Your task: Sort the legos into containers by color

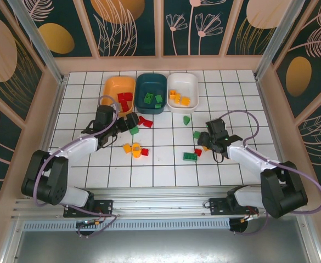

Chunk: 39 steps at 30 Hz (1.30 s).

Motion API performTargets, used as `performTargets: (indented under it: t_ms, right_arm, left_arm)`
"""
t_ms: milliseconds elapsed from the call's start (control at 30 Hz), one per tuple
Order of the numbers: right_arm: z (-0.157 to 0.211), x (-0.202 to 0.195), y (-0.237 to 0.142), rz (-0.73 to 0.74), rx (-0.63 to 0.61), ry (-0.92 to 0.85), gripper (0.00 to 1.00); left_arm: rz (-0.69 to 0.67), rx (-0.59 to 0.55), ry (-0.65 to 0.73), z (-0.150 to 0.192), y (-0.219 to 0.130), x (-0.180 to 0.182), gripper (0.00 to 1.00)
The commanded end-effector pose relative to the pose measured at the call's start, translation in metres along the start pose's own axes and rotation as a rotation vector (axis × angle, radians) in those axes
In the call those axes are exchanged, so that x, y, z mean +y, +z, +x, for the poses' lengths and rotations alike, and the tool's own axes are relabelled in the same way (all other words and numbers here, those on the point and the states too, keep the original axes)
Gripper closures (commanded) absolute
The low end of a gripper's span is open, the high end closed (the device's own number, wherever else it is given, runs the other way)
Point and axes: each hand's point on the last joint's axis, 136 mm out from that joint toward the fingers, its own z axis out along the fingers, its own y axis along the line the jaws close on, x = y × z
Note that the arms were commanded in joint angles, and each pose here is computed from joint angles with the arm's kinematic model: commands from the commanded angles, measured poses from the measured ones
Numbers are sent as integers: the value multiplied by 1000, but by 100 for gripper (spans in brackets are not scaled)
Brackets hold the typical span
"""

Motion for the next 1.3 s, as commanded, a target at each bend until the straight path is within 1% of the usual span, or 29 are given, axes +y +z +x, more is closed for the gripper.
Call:
performTargets:
  t_ms: [0, 133, 300, 433, 500, 633, 700, 900, 933, 1067, 1200, 1267]
  right_arm:
    - [14, -5, 5, 23, 47, 2, 31]
    - [19, -9, 10, 61, 65, -30, 32]
    - [21, -16, 14, 98, 64, -44, 32]
    - [10, -21, 19, 152, 43, -52, 32]
    - [5, -24, 23, 160, 47, -41, 33]
    - [-8, -30, 23, 164, 18, -7, 35]
    - [-11, -30, 23, 138, 16, 11, 39]
    - [-8, -23, 27, 85, 41, 15, 54]
    - [-8, -20, 27, 75, 42, 14, 59]
    - [-7, -18, 24, 60, 39, 17, 72]
    - [-26, -8, 10, 47, -27, 6, 76]
    - [-49, 4, -1, 24, -84, -1, 76]
  left_arm:
    - [71, -20, 21, -10, -2, -18, 10]
    - [86, 8, 28, -10, 4, -23, 10]
    - [100, 13, 19, -8, 6, -24, 10]
    - [106, 25, 25, -8, 7, -27, 10]
    - [102, 25, 29, -9, 6, -27, 10]
    - [94, 27, 34, -9, 4, -26, 9]
    - [90, 28, 32, -8, 4, -25, 9]
    - [85, 35, 27, -6, 5, -22, 9]
    - [86, 33, 29, -6, 5, -23, 9]
    - [88, 30, 31, -8, 4, -25, 8]
    - [84, 24, 32, -11, 3, -26, 8]
    - [71, 12, 34, -13, 0, -25, 8]
